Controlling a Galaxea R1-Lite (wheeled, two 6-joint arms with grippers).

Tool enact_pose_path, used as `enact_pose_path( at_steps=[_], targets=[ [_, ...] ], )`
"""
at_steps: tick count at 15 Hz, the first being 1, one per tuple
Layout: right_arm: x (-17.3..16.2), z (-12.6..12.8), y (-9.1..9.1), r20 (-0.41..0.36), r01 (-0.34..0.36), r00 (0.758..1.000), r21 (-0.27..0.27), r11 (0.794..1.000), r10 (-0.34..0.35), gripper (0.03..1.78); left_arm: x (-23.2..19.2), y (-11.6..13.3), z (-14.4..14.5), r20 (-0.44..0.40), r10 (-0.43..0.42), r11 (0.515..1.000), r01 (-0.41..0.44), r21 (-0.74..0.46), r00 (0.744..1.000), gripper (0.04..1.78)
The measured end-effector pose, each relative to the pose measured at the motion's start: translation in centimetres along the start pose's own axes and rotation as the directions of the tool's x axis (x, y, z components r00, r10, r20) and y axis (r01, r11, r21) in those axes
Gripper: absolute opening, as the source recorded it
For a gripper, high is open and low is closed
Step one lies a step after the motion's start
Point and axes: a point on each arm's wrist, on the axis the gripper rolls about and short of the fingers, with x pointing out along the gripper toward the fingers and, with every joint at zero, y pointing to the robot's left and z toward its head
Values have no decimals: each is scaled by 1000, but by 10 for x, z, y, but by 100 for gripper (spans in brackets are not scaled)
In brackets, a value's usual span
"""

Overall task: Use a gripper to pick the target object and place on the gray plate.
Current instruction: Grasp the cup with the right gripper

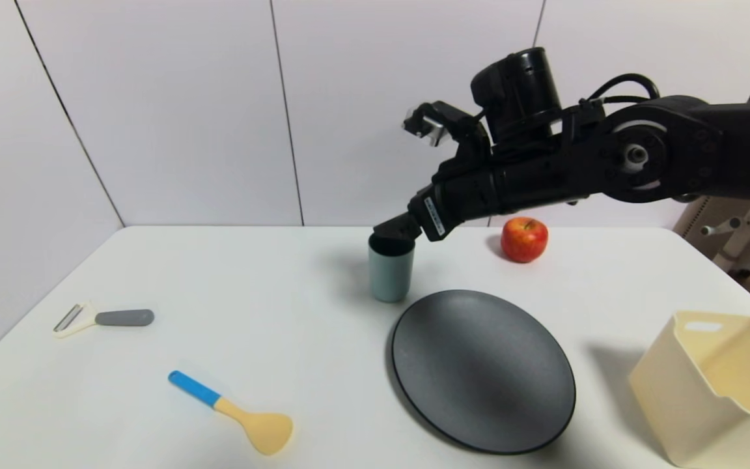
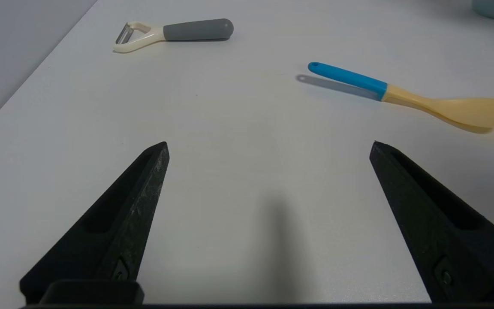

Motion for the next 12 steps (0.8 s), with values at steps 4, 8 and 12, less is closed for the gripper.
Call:
enact_pose_path(
  at_steps=[4, 8, 12],
  targets=[
    [23, -17, 0, -70, -18, 997, -23, 1000, 16, 171, 0, 0, 0, 0, 0, 1000, 0, 0, 1000, 169],
    [39, -26, -1, -93, -25, 995, -27, 999, 22, 171, 0, 0, 0, 0, 0, 1000, 0, 0, 1000, 169],
    [52, -32, -9, -75, -6, 997, -39, 999, 3, 171, 0, 0, 0, 0, -1, 1000, 1, 0, 1000, 169]
  ],
)
